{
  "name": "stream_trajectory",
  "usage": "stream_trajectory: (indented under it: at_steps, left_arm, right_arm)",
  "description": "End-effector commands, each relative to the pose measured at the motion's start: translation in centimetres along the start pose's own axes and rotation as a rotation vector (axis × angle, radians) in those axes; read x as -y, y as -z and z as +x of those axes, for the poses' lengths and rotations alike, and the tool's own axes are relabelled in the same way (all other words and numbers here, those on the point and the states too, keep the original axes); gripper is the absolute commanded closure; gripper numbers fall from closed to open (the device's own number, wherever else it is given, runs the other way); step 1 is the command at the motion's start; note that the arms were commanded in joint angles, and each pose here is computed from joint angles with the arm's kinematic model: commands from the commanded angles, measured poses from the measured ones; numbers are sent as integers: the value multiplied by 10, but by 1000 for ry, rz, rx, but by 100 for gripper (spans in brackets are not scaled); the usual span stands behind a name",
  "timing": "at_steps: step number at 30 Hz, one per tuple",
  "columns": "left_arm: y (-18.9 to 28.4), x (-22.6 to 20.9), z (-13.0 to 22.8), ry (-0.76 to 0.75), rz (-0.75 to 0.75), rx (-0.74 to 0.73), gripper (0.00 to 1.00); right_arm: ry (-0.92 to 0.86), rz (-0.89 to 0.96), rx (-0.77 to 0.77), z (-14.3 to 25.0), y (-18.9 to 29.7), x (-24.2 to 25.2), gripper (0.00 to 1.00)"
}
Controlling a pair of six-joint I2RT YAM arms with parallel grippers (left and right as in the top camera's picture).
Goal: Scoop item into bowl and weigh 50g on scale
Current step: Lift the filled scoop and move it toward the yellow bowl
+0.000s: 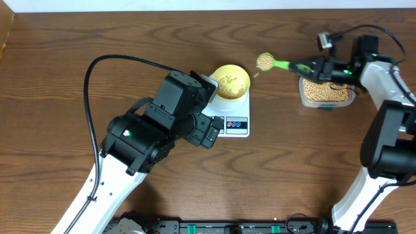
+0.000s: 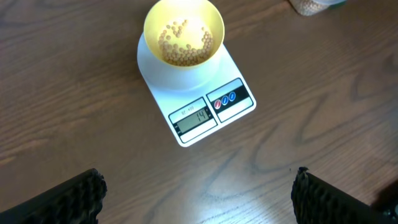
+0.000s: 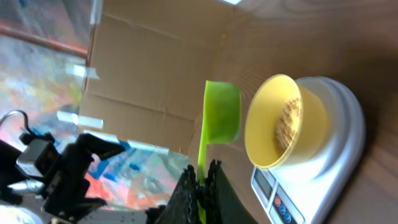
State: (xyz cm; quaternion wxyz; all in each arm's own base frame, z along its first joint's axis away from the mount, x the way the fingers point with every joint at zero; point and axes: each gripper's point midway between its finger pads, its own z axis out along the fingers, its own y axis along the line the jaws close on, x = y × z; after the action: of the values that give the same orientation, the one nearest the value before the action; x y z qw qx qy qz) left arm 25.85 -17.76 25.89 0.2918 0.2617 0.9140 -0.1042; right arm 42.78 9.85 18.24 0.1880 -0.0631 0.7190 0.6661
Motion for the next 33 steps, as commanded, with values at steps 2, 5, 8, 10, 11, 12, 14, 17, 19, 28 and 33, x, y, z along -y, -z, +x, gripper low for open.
stream_trajectory:
  at_steps: [2,5,8,10,11,12,14,17,19,28,33]
  left_arm:
    - [7,-2,-7,-5,-13,24,2]
    - [7,-2,-7,-5,-13,24,2]
    - [7,-2,-7,-5,-13,24,2]
    - [7,-2,-7,-5,-13,24,2]
    - [7,-2,-7,-5,-13,24,2]
    - [7,-2,-7,-5,-13,24,2]
    - [7,-2,-7,-5,-13,24,2]
    - [7,-2,-7,-5,-13,24,2]
    - [7,-2,-7,-5,-13,24,2]
    - [7,-2,-7,-5,-13,24,2]
    - [7,-2,-7,-5,-13,24,2]
  right_arm:
    - [-96,-56,-61,-7,-28,-10,99]
    - [-63,-71,-97,-15,-45,-18,99]
    - [-22,-85,-127,-20,-60,-28,99]
    - [7,-94,-141,-22,-68,-34,99]
    - [16,-97,-147,-23,-71,-36,99]
    - [24,-99,-151,-23,-73,-37,99]
    - [34,-102,-155,-22,-75,-39,99]
    - [34,-102,-154,-22,-75,-39,99]
    - [42,-102,-154,-23,-75,-39,99]
    - [96,-91,-139,-24,-76,-36,99]
    - [58,-20,-91,-31,-77,-22,99]
